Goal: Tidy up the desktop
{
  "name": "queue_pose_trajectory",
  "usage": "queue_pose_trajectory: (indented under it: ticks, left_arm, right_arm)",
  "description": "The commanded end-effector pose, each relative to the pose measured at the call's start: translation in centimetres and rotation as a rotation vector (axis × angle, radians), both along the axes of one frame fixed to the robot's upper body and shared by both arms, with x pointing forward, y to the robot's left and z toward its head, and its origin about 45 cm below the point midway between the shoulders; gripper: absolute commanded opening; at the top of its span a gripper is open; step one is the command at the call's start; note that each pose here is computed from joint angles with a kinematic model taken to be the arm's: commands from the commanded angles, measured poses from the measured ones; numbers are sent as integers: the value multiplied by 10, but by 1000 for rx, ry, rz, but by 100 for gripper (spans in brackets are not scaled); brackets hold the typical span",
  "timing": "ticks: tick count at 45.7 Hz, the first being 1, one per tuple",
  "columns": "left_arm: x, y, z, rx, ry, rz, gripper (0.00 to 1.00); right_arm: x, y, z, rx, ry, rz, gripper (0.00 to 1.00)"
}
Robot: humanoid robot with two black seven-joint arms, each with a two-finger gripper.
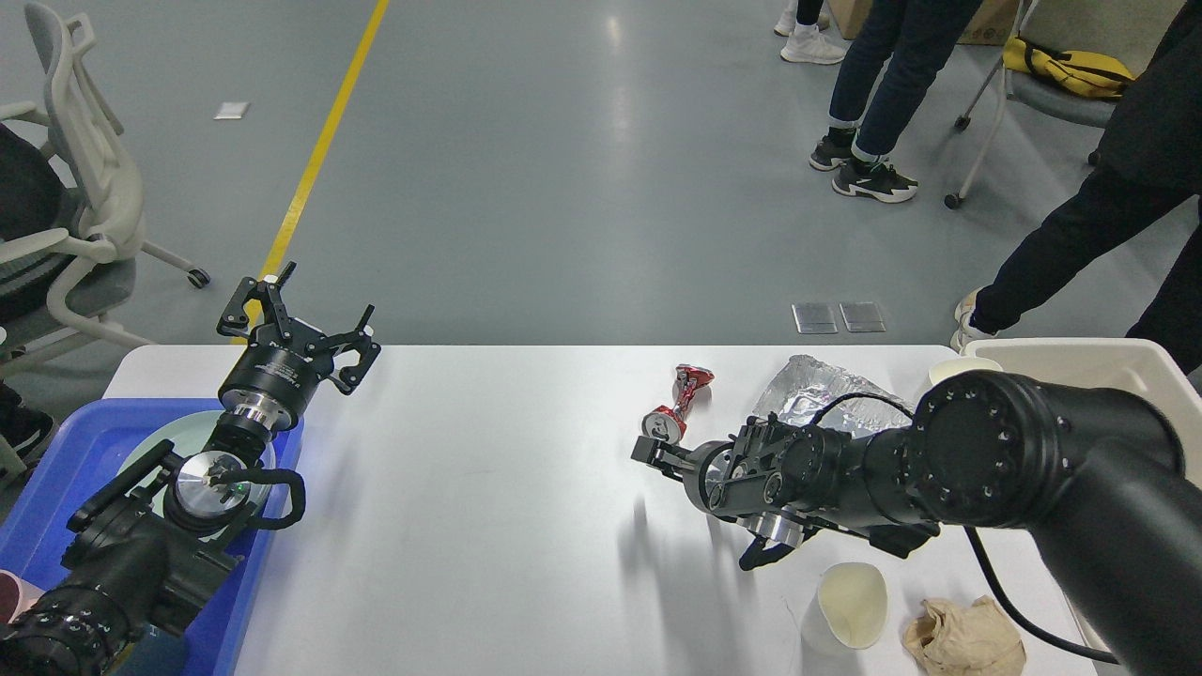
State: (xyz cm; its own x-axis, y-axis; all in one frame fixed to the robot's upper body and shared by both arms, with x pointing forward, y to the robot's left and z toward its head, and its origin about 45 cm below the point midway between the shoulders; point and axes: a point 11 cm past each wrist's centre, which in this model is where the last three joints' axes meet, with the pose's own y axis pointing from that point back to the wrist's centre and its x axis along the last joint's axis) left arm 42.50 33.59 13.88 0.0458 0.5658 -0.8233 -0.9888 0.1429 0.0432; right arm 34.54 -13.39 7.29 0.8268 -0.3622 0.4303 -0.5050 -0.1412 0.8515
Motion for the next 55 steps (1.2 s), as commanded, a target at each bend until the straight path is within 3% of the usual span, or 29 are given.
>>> queue_pose_trajectory:
  ticks: [1,28,37,42,55]
  left_arm:
    - [0,0,-1,0,1,1,96]
    - [0,0,0,0,0,0,96]
    - [0,0,0,1,0,-1,96]
    - [-1,0,-1,1,0,-1,96]
    - [-1,0,-1,0,0,-1,96]
  right_arm:
    - [-6,-14,15,-14,37,-2,99]
    - [-46,-100,152,14,222,1,100]
    - [-38,-113,194,35,263,38,100]
    - [-46,-124,219,46,370,63,100]
    - [-65,-159,226,9,505,41,100]
